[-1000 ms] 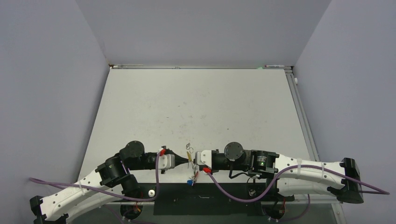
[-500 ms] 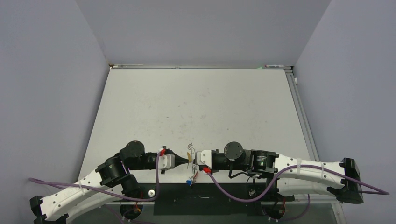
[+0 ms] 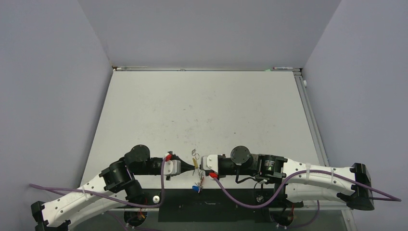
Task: Put the keys on the keyring
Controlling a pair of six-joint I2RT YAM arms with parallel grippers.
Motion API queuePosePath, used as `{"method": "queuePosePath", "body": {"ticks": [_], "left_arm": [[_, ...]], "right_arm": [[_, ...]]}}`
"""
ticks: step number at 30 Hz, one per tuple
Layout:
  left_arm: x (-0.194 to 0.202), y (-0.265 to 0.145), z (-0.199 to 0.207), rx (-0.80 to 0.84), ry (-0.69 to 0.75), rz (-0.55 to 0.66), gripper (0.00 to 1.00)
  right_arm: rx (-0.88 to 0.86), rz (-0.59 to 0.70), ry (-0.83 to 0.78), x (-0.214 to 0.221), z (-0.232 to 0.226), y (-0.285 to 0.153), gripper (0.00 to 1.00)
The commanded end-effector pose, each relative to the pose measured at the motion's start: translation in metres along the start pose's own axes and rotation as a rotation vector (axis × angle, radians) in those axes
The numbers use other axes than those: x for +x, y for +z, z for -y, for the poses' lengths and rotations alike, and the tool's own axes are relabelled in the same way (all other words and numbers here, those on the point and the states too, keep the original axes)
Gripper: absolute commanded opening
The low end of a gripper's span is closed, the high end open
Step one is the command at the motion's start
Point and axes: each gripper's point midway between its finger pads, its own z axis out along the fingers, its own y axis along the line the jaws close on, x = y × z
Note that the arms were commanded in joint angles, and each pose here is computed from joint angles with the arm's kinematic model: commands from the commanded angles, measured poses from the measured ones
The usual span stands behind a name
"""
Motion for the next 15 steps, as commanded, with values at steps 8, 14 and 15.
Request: {"method": "queuePosePath", "body": {"ticks": [8, 14, 15], "left_arm": [[-0.0123, 0.0046, 0.0057, 0.049, 0.006, 0.054, 0.00], [-0.0090, 0.0054, 0.0030, 0.033, 0.007, 0.041, 0.00], [-0.0078, 0.0055, 0.0016, 0.026, 0.007, 0.036, 0.00]], "right_arm": [[0.038, 0.123, -0.005, -0.0422, 0.0171, -0.0016, 0.05], [0.042, 0.125, 0.005, -0.0438, 0.0189, -0.0032, 0.05], [0.043, 0.127, 0.008, -0.0444, 0.0195, -0.0038, 0.05]]}}
